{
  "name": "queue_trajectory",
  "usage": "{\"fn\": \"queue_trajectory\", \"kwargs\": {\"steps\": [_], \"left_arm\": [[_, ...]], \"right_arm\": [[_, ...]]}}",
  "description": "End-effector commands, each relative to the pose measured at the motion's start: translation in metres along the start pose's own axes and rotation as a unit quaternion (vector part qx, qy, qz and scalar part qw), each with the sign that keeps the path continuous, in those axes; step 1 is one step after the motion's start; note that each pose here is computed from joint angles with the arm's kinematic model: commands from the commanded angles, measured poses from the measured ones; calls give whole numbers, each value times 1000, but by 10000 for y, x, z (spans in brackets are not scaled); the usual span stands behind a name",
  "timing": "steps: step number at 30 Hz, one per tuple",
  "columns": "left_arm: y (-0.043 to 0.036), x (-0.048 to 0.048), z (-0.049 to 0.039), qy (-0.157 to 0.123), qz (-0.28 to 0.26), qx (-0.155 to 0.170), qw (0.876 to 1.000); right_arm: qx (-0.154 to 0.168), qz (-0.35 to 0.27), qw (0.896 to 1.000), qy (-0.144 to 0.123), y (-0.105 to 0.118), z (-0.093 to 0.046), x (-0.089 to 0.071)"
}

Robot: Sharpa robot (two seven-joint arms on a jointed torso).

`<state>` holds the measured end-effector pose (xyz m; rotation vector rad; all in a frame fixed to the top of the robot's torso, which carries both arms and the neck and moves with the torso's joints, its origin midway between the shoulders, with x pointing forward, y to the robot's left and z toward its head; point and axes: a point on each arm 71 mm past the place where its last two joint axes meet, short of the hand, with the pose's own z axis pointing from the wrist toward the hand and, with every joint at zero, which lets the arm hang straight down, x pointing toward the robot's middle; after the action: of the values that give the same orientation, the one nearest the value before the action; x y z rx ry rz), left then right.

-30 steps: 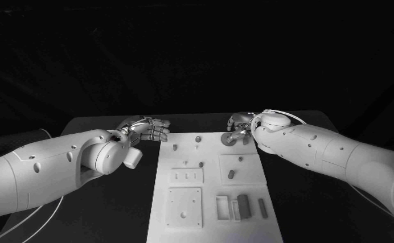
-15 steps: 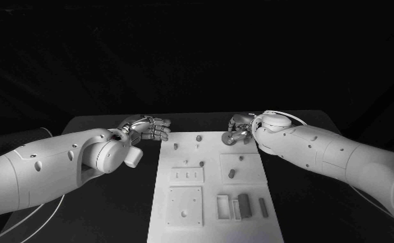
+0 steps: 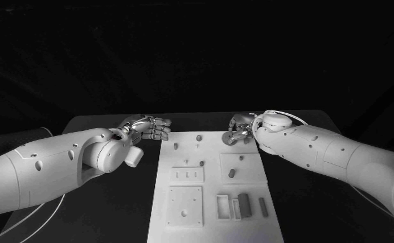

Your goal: Assemble the parts on the task board

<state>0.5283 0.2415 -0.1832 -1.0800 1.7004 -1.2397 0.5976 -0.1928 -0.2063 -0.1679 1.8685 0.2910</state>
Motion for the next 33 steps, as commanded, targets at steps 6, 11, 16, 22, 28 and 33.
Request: {"fn": "queue_trajectory", "kwargs": {"steps": [6,11,16,22,28,33], "left_arm": [[-18,26,2,9,0,5,1000],[-18,28,2,9,0,5,1000],[-19,31,2,10,0,6,1000],[-19,31,2,10,0,6,1000],[-18,26,0,9,0,6,1000],[-17,20,-4,8,0,5,1000]], "right_arm": [[-1,-16,1000,-2,44,-2,7],[1,-16,1000,-9,59,-3,-2],[2,-17,1000,-11,56,-5,-5],[2,-21,1000,-23,56,-12,-20],[0,-24,999,-41,60,-31,-42],[-5,-24,998,-53,73,-59,-53]]}}
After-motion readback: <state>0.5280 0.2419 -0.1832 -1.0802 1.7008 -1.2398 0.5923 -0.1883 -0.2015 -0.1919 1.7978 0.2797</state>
